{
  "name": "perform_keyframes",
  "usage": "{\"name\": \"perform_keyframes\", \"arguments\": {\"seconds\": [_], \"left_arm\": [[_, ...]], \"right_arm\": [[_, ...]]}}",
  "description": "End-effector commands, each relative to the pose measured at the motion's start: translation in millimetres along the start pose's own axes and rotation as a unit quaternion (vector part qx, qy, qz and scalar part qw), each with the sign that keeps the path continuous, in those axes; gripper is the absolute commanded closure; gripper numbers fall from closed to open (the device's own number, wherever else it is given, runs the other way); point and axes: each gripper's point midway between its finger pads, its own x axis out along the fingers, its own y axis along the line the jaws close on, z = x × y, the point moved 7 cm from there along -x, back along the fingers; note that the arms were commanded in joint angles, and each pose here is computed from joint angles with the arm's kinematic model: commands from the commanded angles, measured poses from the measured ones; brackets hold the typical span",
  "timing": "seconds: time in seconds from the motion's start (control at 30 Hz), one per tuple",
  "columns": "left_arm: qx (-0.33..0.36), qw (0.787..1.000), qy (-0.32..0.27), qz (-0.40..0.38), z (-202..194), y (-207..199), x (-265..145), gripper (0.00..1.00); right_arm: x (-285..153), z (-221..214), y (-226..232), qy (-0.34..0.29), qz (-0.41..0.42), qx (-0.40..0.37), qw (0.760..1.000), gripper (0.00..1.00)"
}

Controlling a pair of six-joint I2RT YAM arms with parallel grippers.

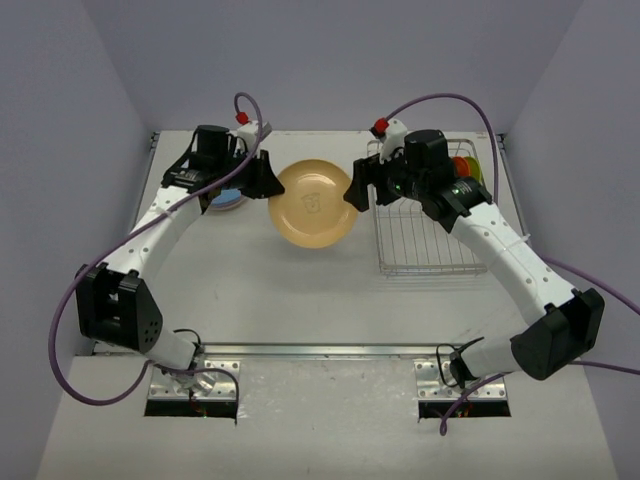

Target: Unload the plates from the dish rack

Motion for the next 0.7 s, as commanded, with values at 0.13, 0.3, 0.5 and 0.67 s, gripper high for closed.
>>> {"name": "perform_keyframes", "arguments": {"seconds": [0.13, 0.3, 0.5, 0.67], "left_arm": [[-0.105, 0.979, -0.073, 0.156, 45, 120, -52, 1.00], [-0.193, 0.954, -0.074, 0.217, 46, 200, -69, 1.00], [-0.265, 0.930, -0.064, 0.248, 31, 269, -70, 1.00], [-0.295, 0.917, -0.055, 0.262, 13, 304, -59, 1.00]], "right_arm": [[-10, 20, -25, -0.044, -0.111, -0.007, 0.993, 0.01], [-14, 12, -56, -0.030, -0.158, 0.022, 0.987, 0.01], [-19, 0, -90, -0.005, -0.203, 0.058, 0.977, 0.01], [-22, -8, -100, 0.003, -0.224, 0.061, 0.973, 0.01]]}}
